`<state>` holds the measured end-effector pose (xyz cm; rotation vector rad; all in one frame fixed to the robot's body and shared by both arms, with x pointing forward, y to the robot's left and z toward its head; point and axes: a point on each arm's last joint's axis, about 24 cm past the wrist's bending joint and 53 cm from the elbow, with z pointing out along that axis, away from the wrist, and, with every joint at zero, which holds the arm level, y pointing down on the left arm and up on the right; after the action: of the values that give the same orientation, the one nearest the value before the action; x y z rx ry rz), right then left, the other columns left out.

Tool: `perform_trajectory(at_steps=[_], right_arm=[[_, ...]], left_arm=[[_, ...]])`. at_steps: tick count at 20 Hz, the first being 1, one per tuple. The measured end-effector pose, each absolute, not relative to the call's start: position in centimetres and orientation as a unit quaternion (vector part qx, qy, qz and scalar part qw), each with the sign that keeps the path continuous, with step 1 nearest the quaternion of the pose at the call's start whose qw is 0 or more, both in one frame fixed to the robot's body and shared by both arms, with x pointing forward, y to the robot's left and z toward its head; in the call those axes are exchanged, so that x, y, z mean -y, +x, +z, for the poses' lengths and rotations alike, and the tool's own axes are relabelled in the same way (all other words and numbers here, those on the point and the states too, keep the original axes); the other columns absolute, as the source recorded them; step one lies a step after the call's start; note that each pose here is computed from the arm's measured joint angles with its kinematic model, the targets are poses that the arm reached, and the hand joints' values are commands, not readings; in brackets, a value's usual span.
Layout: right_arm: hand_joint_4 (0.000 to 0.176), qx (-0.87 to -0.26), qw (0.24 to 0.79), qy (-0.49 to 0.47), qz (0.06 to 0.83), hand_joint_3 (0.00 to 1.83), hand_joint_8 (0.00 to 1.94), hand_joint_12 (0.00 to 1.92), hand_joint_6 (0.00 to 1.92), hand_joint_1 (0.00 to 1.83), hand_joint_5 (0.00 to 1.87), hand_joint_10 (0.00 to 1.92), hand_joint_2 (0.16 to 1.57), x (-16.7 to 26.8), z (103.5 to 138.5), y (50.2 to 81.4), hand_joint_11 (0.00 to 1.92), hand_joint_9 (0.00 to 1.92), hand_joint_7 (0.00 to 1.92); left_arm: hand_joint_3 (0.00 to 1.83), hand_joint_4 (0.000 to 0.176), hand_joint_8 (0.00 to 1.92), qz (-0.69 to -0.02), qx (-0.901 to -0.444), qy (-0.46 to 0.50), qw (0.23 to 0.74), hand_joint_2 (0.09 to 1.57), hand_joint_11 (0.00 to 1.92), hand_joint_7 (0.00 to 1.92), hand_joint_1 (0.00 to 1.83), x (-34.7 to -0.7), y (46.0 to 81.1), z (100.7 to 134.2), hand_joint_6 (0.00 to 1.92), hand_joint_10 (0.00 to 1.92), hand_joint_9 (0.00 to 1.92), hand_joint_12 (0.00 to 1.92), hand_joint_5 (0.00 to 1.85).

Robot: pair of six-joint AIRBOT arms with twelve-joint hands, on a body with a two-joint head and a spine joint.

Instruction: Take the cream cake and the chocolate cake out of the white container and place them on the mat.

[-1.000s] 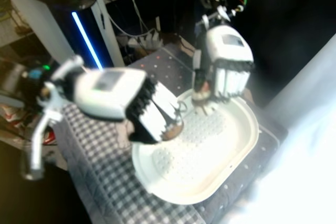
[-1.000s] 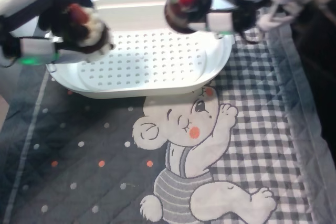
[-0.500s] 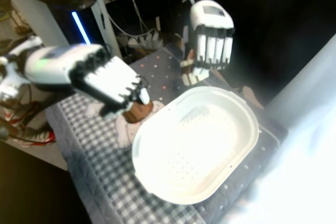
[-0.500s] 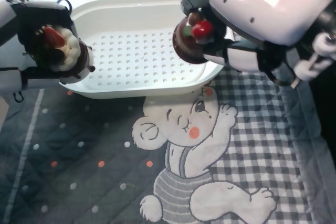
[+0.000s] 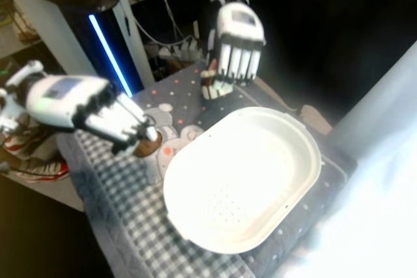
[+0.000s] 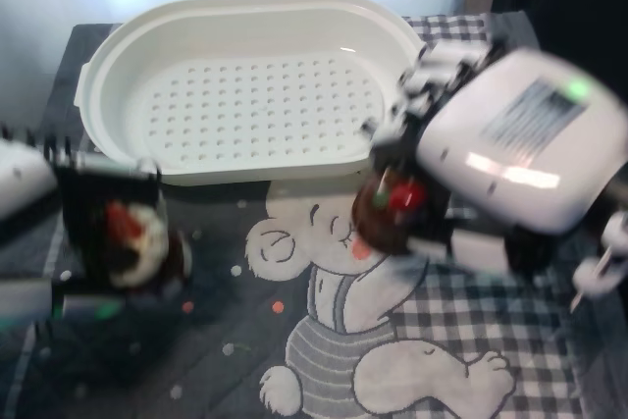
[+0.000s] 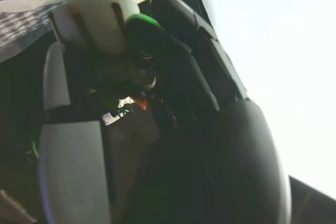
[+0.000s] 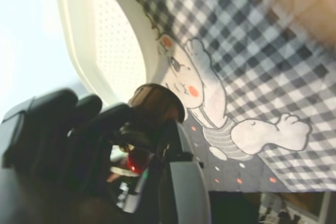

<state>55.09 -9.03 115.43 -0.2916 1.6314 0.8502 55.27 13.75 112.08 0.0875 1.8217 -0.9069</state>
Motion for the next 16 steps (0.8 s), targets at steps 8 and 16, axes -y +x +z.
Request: perform_trajectory(at_steps=[8,16], right_arm=[[0.0,-0.748,0.519,-0.067,0.408,0.0,1.03,1.72,0.91,1.18,1.0,1.33,1.11,8.5,110.8,52.8,0.48,0.76,1.01],[0.0,-0.744,0.522,-0.064,0.412,0.0,0.8,1.55,0.43,0.77,0.67,1.14,0.79,8.5,111.1,52.8,0.21,0.52,0.68]], left_arm=[[0.01,0.0,1.4,-0.398,-0.78,-0.003,0.484,1.25,0.46,0.77,1.18,-13.6,54.2,109.3,1.34,1.37,0.62,1.72,0.68],[0.0,0.0,0.0,-0.403,-0.777,-0.026,0.483,0.86,0.0,0.47,0.73,-14.3,54.7,109.2,0.03,0.52,0.23,1.41,0.51]])
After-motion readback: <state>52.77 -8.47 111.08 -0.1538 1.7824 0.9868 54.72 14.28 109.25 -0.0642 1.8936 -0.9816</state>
